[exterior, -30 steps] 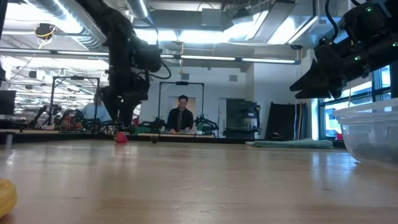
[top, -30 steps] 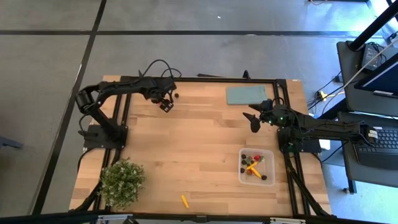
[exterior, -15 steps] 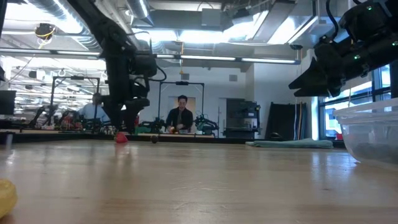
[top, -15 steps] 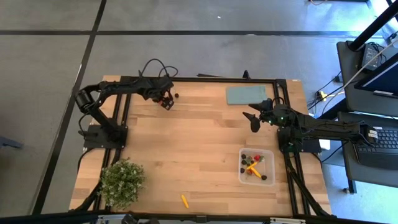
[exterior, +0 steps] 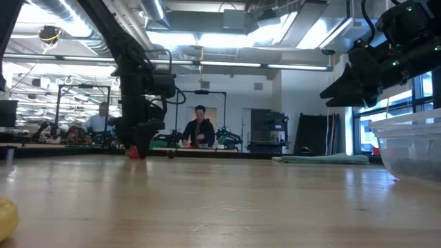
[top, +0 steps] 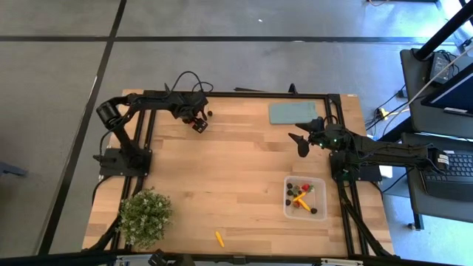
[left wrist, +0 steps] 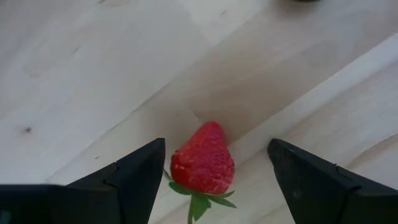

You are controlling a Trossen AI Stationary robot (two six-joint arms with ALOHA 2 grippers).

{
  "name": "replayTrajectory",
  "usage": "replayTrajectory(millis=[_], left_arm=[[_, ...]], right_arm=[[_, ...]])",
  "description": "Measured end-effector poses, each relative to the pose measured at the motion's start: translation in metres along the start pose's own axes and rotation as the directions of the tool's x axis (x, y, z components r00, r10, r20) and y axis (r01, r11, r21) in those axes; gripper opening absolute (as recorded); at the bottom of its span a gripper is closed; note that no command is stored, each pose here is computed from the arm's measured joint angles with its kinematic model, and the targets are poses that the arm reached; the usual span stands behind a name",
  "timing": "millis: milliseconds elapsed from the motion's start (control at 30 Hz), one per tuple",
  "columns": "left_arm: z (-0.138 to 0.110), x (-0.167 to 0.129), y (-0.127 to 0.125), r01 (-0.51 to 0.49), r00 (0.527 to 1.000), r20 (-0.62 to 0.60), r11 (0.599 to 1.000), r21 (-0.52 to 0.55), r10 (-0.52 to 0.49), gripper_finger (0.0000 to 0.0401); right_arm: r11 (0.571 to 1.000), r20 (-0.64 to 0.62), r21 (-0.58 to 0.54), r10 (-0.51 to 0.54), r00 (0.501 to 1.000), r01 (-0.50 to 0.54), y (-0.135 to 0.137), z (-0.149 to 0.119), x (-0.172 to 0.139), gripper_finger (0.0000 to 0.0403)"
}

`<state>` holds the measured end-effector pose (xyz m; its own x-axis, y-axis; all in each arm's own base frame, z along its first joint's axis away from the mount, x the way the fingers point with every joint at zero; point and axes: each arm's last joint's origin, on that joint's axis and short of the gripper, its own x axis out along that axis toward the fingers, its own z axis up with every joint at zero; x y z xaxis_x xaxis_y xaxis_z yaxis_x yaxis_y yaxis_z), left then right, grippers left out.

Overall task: Pick and placing Produce into tupperware
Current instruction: Put the strawberry into the container

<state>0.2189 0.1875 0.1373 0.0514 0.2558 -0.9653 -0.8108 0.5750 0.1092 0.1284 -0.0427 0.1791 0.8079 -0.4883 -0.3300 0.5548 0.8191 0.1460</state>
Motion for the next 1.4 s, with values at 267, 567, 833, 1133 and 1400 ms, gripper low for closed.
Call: replayTrajectory(millis=[267,567,833,1133,1400], left_arm=[[-0.0011,0.0049,-0.0011,0.012,1.0,-0.028,1.0,0.01,-0.012,0.0286],[-0.0036,0.0053,-0.0007,0.008,0.998,-0.055,1.0,0.01,-0.007,0.0286],[-0.0045,0.0055,-0.001,0.015,0.998,-0.066,1.0,0.004,-0.015,0.0265],[-0.0049,0.006,-0.0014,0.017,0.998,-0.067,1.0,0.006,-0.016,0.0216],[-0.0045,0.0062,-0.002,0.024,0.998,-0.062,1.0,0.01,-0.024,0.0158]], right_arm=[[1.0,0.0,0.0,0.0,1.0,0.0,0.0,0.0001,0.0,0.0287],[1.0,0.0,0.0,-0.001,1.0,0.001,0.0,0.0,0.0,0.0287],[1.0,0.0,0.002,0.0,1.0,0.0,0.0,0.0001,0.0,0.0287],[1.0,0.0,0.003,0.0,1.0,0.0,0.0,0.0,0.0,0.0287],[1.0,0.0,0.003,0.0,1.0,0.0,0.0,0.0001,0.0,0.0287]])
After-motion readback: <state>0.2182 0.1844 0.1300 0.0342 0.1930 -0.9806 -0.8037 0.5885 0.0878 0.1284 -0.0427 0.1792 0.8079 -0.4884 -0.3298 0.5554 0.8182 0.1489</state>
